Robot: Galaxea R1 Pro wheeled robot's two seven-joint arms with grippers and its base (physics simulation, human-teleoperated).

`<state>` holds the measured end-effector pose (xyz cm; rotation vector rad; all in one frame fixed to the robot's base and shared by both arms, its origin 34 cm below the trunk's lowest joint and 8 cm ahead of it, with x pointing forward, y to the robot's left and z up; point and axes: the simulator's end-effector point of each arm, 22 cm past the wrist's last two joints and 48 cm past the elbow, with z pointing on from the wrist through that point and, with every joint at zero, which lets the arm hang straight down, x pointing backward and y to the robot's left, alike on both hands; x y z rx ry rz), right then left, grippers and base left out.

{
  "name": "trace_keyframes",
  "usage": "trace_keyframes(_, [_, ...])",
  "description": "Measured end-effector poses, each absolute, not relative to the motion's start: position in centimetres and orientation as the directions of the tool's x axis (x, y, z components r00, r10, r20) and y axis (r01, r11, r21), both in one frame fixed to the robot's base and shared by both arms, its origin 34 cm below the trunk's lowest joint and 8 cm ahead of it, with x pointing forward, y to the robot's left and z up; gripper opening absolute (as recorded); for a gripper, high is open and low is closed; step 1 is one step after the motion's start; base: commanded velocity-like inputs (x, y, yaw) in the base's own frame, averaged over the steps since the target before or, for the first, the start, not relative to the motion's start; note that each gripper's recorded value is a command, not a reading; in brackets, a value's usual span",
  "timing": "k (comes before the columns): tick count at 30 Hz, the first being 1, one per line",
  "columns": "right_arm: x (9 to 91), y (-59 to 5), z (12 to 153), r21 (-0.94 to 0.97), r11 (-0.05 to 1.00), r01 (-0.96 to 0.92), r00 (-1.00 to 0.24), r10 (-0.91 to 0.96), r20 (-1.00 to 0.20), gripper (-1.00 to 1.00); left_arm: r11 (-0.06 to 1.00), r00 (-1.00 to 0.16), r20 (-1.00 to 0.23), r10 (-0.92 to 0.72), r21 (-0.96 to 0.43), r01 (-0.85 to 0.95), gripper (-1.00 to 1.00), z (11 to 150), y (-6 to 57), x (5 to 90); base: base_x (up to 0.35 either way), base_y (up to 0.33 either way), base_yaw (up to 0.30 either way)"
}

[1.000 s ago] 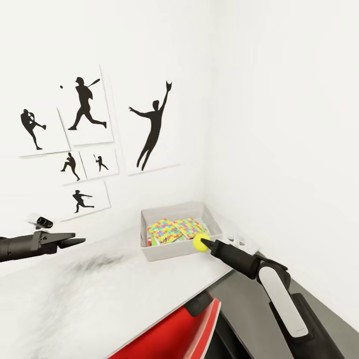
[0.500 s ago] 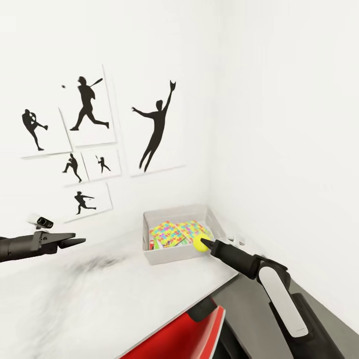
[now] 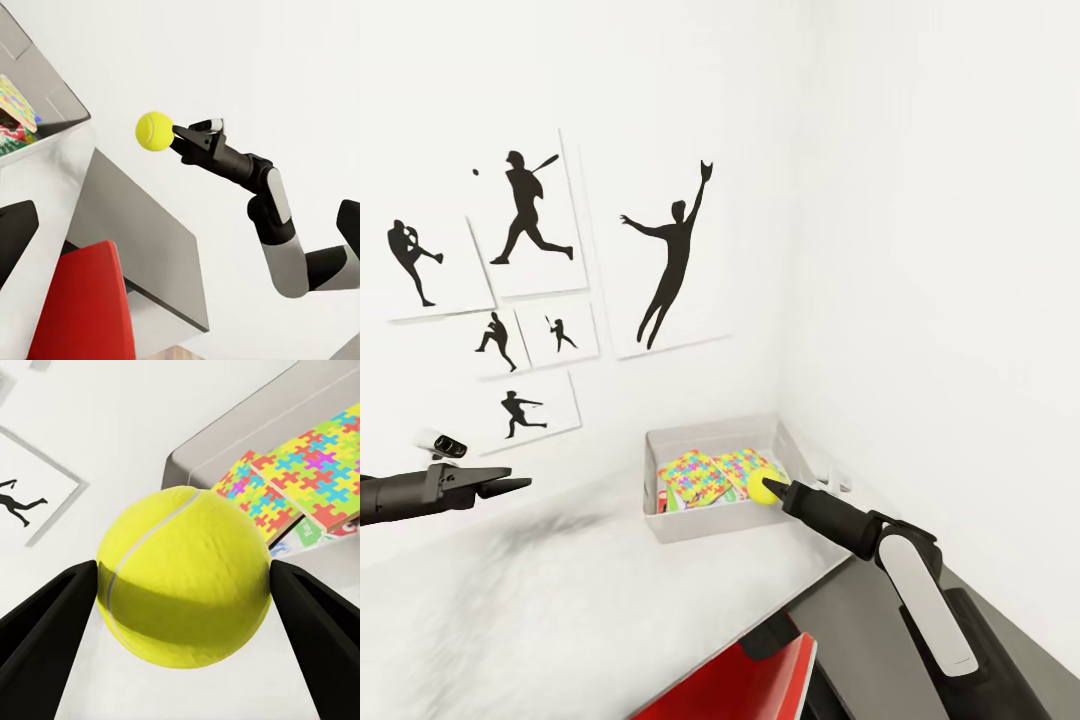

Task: Put all the toys in the child's room - the three board games (two on the bed and one on the table), the two jigsaw puzzles on the table, and the tennis ball on the table - inside the toy box on the table in the child's room.

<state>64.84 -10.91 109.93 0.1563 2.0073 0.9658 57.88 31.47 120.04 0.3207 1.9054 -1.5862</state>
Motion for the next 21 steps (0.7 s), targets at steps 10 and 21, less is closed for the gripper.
trace_keyframes(10, [64.9,-11.1,109.9,0.681,0.692,-0.239,-0.606,0.441,-0.661,-1.00,0.245,-0.772,-0.602,-0.203,-0.795,0.555,1.00,120.0,31.4,57.9,0.002,0.000,0.000])
trace_keyframes(21, [66.7,-5.9,114.8,0.683,0.664,-0.304,-0.631,0.396,-0.667,-1.00,0.245,-0.772,-0.602,-0.202,-0.795,0.555,1.00,120.0,31.4,57.9,0.000,0.000,0.000])
